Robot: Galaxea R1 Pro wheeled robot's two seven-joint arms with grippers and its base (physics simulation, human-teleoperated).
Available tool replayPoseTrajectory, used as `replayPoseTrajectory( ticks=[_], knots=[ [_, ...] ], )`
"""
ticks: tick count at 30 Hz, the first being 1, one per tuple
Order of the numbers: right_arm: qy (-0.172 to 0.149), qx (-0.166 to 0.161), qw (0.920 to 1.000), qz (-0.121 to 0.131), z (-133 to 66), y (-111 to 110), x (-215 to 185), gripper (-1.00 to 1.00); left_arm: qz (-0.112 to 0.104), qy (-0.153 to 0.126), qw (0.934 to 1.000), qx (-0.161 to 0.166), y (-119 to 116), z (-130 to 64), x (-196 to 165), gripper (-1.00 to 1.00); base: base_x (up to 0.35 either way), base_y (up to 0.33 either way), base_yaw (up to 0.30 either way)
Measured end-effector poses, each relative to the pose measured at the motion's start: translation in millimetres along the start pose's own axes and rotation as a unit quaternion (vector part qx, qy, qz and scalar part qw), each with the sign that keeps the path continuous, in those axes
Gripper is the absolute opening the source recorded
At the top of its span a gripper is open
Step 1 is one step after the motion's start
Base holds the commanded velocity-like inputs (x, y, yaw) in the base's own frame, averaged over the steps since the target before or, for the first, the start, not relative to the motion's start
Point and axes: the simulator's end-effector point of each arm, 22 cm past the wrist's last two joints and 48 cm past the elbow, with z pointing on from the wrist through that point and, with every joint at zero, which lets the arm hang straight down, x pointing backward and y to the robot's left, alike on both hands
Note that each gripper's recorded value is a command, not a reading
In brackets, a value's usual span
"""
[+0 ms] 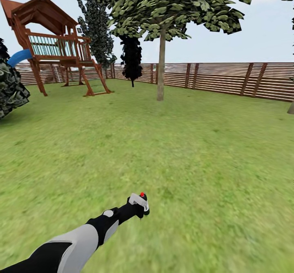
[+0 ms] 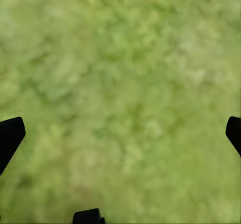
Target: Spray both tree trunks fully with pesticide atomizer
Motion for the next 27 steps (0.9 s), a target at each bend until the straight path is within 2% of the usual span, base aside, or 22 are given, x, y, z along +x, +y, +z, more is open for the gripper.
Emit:
replayPoseTrajectory(
  ticks=[27],
  knots=[
    [0.0,0.0,1.0,0.0,0.0,0.0,0.0,1.0,0.0,0.0,1.0,0.0,0.0,0.0,0.0,-1.0,0.348,0.0,-0.028]
  ],
)
